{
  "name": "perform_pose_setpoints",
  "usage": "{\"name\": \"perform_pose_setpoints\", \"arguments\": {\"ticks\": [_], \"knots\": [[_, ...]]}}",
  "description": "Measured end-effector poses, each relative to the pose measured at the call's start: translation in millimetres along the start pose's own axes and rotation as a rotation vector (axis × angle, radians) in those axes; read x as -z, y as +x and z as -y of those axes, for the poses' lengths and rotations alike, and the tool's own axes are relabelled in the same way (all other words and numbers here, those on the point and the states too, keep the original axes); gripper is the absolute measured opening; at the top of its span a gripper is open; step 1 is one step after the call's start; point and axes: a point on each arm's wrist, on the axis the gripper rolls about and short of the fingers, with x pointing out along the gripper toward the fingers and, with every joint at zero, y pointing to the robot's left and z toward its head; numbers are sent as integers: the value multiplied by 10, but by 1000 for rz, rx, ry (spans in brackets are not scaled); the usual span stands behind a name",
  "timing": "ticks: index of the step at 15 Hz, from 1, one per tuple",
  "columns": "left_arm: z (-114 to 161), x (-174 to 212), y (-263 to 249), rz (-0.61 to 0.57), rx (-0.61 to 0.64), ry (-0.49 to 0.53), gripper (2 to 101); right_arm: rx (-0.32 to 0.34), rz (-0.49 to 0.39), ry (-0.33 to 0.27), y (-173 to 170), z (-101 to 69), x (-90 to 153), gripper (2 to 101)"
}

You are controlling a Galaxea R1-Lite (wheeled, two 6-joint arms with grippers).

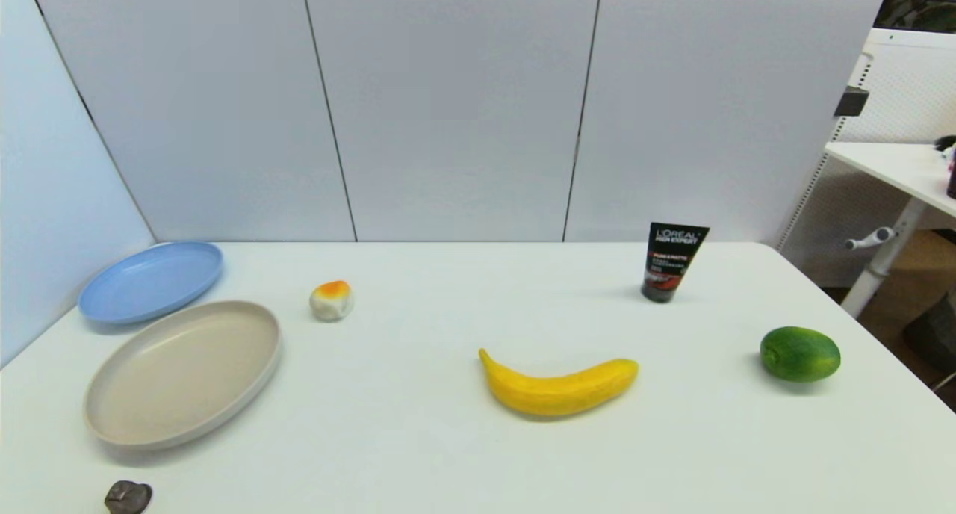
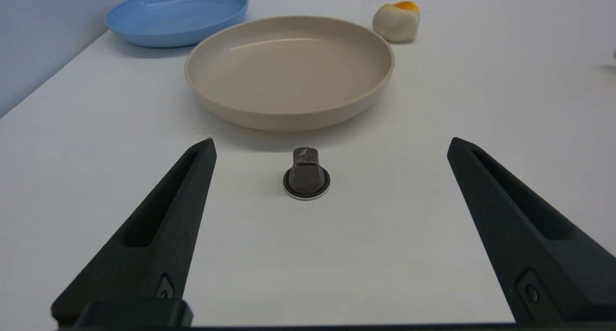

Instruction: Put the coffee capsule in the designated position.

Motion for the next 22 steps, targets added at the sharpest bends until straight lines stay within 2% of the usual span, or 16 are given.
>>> {"name": "perform_pose_setpoints", "arguments": {"ticks": [3,7,18,22], "knots": [[0,6,-15,21,0,3,974,0,0,0,0,0,0,980],[-2,4,-20,31,-6,-73,977,0,0,0,0,0,0,980],[-4,4,-20,31,-18,-80,978,3,0,-2,0,0,0,980],[-5,3,-20,31,-18,-80,978,17,4,34,0,4,-3,980]]}}
